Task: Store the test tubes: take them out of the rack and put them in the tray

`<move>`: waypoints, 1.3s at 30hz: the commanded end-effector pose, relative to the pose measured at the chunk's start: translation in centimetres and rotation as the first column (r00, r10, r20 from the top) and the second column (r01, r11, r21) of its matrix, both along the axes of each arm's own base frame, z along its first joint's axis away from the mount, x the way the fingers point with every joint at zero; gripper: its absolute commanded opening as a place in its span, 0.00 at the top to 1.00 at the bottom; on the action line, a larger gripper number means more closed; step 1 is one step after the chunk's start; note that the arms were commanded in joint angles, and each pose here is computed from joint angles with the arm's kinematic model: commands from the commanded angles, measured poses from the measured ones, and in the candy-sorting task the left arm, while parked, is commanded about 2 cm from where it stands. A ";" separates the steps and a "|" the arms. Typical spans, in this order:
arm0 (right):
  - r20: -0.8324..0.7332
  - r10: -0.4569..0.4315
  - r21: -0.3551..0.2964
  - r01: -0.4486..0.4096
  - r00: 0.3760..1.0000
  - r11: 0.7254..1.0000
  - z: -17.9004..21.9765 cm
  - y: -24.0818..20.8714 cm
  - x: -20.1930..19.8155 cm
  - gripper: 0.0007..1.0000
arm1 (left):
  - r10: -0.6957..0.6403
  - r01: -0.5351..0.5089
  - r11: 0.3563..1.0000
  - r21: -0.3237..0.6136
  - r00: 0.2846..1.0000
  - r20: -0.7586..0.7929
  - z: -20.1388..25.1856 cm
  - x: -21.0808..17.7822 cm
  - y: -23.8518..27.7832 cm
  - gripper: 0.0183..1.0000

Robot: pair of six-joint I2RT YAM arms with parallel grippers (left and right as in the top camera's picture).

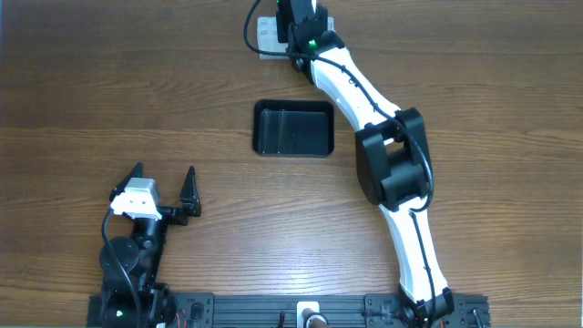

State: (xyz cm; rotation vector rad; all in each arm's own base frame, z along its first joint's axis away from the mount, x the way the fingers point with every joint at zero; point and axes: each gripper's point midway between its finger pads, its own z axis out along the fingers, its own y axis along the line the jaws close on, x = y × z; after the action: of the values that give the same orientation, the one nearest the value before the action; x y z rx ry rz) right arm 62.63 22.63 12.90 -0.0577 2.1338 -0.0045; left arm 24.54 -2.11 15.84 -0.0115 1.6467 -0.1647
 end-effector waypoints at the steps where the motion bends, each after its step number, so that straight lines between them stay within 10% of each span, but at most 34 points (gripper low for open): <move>1: 0.178 -0.014 0.050 0.005 0.984 0.999 12.1 -0.5 -1.1 0.93 | -0.009 0.009 1.000 0.018 1.000 0.002 -0.1 0.0 -0.1 0.00; 12: 0.188 -0.043 0.110 0.022 0.981 0.994 21.6 -3.0 -7.0 0.96 | -0.009 0.009 1.000 0.018 1.000 0.002 -0.1 0.0 -0.1 0.00; 19: -0.208 0.078 0.155 -0.046 0.975 0.987 13.8 -1.6 -12.5 0.98 | -0.009 0.009 1.000 0.018 1.000 0.002 -0.1 0.0 -0.1 0.00; 24: -0.430 -0.009 0.167 0.089 0.903 0.982 7.2 -2.2 -14.9 0.99 | -0.009 0.009 1.000 0.017 1.000 0.002 -0.1 0.0 -0.1 0.00; 39: -0.693 0.022 0.176 0.139 0.720 0.975 -3.2 -0.3 -17.7 0.98 | -0.009 0.009 1.000 0.018 1.000 0.002 -0.1 0.0 -0.1 0.00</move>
State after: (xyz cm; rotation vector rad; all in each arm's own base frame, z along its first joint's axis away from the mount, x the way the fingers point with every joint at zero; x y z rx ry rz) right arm 45.78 21.44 12.09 0.1531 2.8128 0.2402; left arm 24.54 -2.11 15.83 -0.0116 1.6470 -0.1647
